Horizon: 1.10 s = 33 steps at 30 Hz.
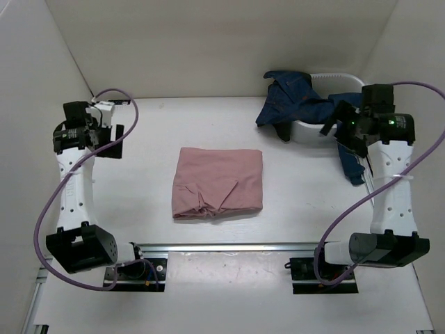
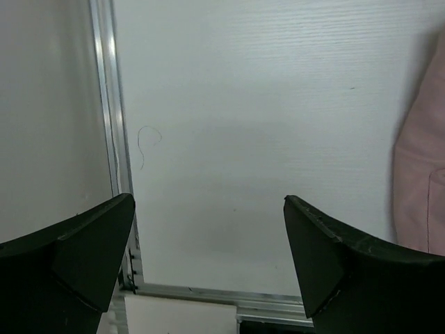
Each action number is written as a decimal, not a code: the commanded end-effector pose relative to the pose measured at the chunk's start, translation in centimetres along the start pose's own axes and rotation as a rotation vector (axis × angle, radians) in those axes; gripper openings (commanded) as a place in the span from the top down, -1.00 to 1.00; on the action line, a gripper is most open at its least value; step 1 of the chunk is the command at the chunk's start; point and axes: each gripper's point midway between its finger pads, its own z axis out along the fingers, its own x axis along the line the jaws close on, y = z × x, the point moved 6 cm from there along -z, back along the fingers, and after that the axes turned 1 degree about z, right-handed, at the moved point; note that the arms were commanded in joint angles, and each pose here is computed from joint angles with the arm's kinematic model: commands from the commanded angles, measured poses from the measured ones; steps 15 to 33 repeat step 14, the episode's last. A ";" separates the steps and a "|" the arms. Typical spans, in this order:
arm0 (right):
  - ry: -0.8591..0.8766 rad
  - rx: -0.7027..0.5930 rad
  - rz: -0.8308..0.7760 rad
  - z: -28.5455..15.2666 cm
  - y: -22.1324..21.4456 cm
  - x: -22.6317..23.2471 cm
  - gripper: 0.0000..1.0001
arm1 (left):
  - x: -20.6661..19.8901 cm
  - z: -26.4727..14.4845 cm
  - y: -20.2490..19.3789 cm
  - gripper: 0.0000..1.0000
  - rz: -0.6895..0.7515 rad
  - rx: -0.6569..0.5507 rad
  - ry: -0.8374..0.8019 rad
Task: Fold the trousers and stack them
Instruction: Fold the trousers
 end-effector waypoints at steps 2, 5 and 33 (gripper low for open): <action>-0.259 0.075 -0.088 -2.4 -1.5 -4.9 -0.98 | 2.7 -3.4 -1.9 -1.00 -0.182 0.037 0.163; -0.238 0.027 -0.086 -3.0 -0.9 -4.5 -0.98 | 4.9 -5.8 -1.2 -1.00 -0.279 -0.037 0.259; -0.209 -0.066 -0.072 -4.1 -0.1 -4.2 -0.98 | 5.9 -8.9 0.0 -1.00 -0.341 -0.129 0.320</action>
